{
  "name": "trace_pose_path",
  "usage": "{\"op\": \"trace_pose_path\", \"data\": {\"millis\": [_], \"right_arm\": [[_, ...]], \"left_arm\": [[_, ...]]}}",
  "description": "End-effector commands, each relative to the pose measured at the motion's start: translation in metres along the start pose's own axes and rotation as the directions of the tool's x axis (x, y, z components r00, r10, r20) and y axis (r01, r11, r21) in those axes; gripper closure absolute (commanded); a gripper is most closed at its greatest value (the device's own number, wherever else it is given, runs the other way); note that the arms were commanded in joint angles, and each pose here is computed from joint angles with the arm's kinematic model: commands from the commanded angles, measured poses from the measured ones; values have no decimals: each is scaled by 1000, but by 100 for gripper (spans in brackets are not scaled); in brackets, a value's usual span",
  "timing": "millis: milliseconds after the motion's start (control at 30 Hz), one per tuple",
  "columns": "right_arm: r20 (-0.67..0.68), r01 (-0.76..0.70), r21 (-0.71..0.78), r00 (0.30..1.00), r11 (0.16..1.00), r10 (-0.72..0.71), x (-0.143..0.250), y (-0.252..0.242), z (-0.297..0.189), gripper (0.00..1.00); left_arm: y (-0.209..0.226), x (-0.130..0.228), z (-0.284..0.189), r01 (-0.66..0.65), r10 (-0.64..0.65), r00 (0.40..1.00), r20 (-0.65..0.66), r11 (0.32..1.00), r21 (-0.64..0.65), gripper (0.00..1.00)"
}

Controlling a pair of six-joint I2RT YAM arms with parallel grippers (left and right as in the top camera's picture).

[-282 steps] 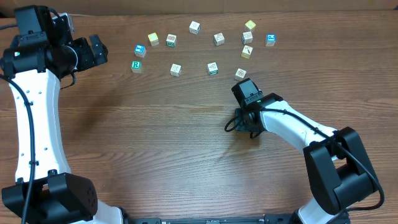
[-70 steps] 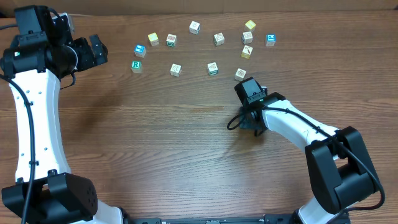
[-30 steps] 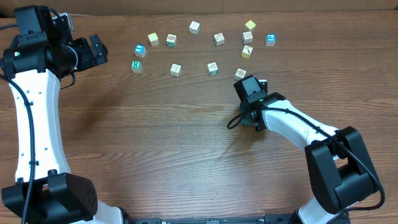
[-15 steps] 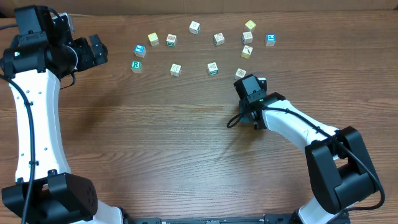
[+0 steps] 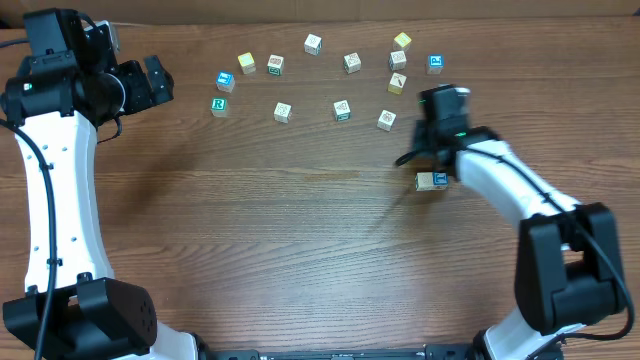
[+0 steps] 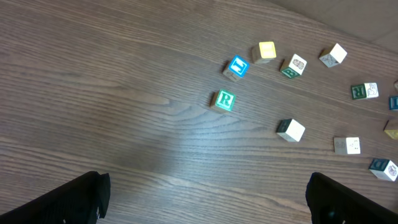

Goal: Form a horizontal line
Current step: 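Lift the right gripper away and retract it to the right side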

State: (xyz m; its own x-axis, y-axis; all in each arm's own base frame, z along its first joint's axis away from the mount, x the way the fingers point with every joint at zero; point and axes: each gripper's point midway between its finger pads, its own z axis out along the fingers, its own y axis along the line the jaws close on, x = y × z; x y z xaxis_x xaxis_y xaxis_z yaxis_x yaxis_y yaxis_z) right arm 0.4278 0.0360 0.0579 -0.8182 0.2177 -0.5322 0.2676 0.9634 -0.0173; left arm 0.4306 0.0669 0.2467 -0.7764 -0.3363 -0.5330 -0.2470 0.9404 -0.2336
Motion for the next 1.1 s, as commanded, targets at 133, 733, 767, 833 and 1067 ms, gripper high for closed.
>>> {"op": "trace_pose_path", "data": {"millis": [133, 733, 767, 833, 1067], "right_arm": [[-25, -157, 129, 987, 979, 161, -12, -87, 10, 0], [-12, -244, 183, 968, 953, 250, -16, -132, 13, 0], [-12, -244, 183, 968, 953, 250, -16, -132, 13, 0], [-12, -244, 183, 968, 953, 250, -16, -132, 13, 0], [-12, -244, 183, 968, 953, 250, -16, -132, 13, 0]], "left_arm": [[-1, -5, -2, 11, -11, 1000, 14, 1000, -1, 0], [1, -5, -3, 15, -15, 1000, 15, 1000, -3, 0], [1, -5, -3, 15, -15, 1000, 15, 1000, -3, 0], [1, -5, -3, 15, -15, 1000, 15, 1000, -3, 1], [1, -5, -3, 15, -15, 1000, 15, 1000, -3, 0]]}}
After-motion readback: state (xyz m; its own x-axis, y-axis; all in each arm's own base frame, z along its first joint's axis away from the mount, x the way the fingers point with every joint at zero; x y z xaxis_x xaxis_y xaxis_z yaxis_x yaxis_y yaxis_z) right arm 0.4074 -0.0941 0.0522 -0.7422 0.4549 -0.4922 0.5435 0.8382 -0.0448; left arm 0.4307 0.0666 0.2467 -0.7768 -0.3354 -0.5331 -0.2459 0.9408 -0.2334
